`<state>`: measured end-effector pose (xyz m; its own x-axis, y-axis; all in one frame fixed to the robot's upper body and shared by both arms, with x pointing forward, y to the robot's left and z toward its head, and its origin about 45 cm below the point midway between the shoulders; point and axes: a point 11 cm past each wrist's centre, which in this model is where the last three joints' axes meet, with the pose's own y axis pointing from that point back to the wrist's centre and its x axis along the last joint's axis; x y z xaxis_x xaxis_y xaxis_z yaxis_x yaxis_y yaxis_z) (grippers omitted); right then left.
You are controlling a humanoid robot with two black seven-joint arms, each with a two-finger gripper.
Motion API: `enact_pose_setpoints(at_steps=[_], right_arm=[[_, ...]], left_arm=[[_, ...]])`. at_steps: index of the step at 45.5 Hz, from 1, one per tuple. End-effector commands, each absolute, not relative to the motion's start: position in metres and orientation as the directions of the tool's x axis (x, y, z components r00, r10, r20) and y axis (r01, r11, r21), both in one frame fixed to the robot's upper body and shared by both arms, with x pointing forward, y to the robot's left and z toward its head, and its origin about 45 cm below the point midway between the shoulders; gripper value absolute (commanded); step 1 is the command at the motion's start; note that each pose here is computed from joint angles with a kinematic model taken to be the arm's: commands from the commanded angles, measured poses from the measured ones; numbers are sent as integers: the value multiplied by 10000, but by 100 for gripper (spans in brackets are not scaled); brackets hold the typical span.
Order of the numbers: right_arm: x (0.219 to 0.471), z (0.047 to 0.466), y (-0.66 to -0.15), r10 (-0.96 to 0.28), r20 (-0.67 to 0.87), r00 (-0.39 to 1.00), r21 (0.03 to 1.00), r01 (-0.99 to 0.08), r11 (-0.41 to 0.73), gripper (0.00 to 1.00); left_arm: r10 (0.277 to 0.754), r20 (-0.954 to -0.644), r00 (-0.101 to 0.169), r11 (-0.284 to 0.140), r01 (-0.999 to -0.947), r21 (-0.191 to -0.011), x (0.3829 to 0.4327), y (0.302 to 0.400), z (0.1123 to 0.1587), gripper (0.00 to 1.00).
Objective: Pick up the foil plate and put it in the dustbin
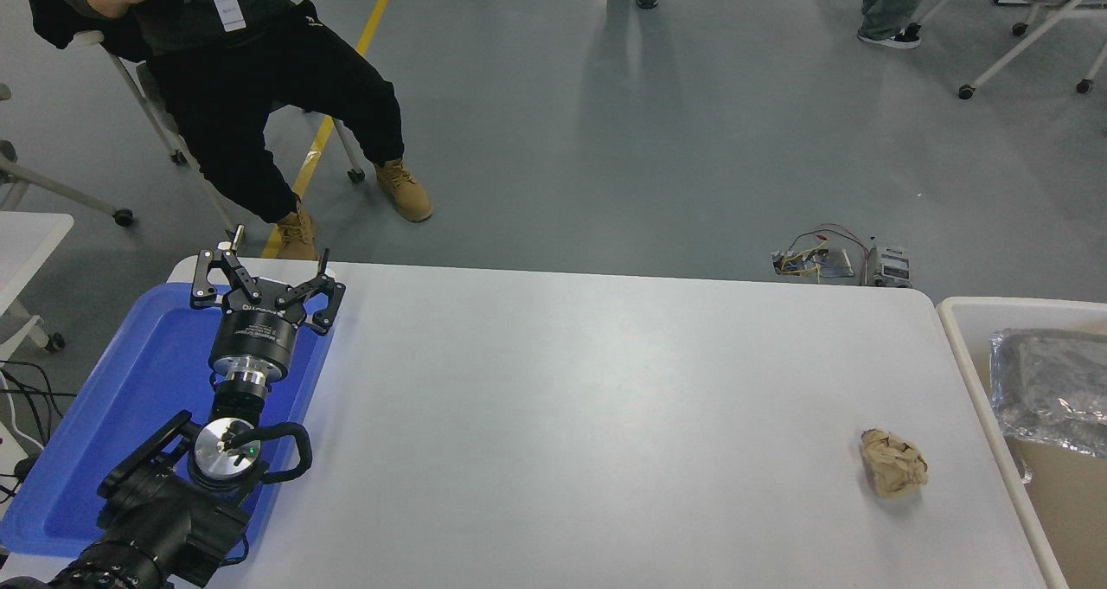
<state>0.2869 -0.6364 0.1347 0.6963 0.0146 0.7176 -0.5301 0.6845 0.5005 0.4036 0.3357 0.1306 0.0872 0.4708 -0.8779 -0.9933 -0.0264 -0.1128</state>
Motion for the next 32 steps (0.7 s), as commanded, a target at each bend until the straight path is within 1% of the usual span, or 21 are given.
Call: enact_pose_setpoints(at_steps=[1,3,5,7,10,14,18,25,26,29,32], right_arm=[[2848,1326,-6364,113,7172,6967,5021,-5280,6849,0],[2848,1326,-6364,113,7172,6967,5021,-5280,6849,0],[2848,1326,-6364,113,7172,6967,5021,-5280,6849,16],[2849,1326,-6363,102,7179,6960,5029,-5287,6838,29],[2849,1315,-6354,90,7171,6969,5051,-5286,6822,38],[2869,1300,-6326,103,7191,6948,5060,-5337,6776,57],[2872,1294,-6320,54,7218,6921,5069,-5339,6767,69],[2921,1273,-6263,-79,7349,6781,5088,-5436,6676,96],[2932,1278,-6258,-83,7362,6767,5085,-5451,6666,98],[2953,1288,-6249,-90,7389,6738,5079,-5480,6646,99],[3027,1334,-6226,-114,7487,6628,5035,-5574,6601,99]], left_arm=[[4708,-8779,872,-265,-9933,-1129,4036,3358,1307,100],[4708,-8779,872,-265,-9933,-1129,4036,3358,1307,100],[4708,-8779,872,-265,-9933,-1129,4036,3358,1307,100],[4708,-8779,872,-265,-9933,-1129,4036,3358,1307,100],[4708,-8779,872,-265,-9933,-1129,4036,3358,1307,100],[4708,-8779,872,-265,-9933,-1129,4036,3358,1307,100],[4696,-8785,874,-259,-9933,-1127,4036,3351,1304,100],[4708,-8779,872,-265,-9933,-1129,4036,3358,1307,100],[4708,-8779,872,-265,-9933,-1129,4036,3358,1307,100],[4708,-8779,872,-265,-9933,-1129,4036,3358,1307,100],[4708,-8779,872,-265,-9933,-1129,4036,3358,1307,100]])
